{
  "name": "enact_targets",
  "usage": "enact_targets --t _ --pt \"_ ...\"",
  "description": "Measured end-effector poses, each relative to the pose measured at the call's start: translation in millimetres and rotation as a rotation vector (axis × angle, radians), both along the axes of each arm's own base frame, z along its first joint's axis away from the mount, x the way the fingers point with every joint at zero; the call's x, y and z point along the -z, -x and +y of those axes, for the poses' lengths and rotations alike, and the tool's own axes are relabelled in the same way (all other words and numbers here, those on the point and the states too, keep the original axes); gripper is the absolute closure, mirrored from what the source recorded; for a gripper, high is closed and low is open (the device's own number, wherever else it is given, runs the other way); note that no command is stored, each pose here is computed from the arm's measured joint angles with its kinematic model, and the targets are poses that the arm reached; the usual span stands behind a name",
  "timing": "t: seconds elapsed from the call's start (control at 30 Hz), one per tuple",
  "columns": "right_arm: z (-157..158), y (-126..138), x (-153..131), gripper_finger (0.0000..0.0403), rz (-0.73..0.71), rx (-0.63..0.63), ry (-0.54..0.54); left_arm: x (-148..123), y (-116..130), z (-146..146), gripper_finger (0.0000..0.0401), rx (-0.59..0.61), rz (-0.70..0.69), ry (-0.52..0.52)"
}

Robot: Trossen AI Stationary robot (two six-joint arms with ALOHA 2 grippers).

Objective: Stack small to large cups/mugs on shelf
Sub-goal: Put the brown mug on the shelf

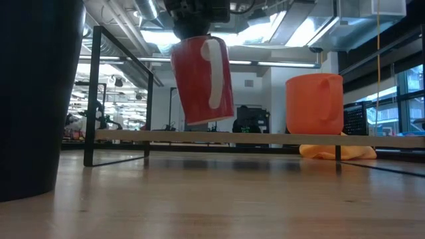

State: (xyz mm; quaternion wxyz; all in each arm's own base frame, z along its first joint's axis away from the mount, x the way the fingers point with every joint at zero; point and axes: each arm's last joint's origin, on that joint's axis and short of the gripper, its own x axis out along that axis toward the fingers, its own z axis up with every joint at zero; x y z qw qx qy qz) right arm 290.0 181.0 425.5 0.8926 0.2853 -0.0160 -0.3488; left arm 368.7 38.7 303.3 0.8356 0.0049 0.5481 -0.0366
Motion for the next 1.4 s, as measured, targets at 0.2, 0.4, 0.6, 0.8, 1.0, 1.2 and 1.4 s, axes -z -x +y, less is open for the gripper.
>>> enact_targets --t 0.2,0.4,0.6,0.8,1.0,1.2,1.4 --pt "-1 0 1 0.0297 0.008 0.004 0.006 0 0 -1 0.0388 -0.003 0.001 0.015" --pt "-2 0 1 0.0297 0.011 0.005 0.008 3 -2 -2 0.0386 -0.002 0.012 0.036" --pt "-2 0 1 0.0297 0.012 0.005 0.009 3 -2 -1 0.0385 -0.007 0.009 0.029" --pt "-2 0 1 0.0297 0.015 0.004 0.012 3 -2 -1 0.0375 -0.022 0.011 0.039" --pt "-2 0 1 0.0297 0.018 0.004 0.014 3 -2 -1 0.0368 -0.024 0.011 0.039" --pt "-2 0 1 0.0297 0.021 0.004 0.016 10 -2 -2 0.0366 -0.02 0.014 0.057" --pt "-2 0 2 0.0297 0.028 0.004 0.021 20 0 -3 0.0363 -0.018 0.043 0.073"
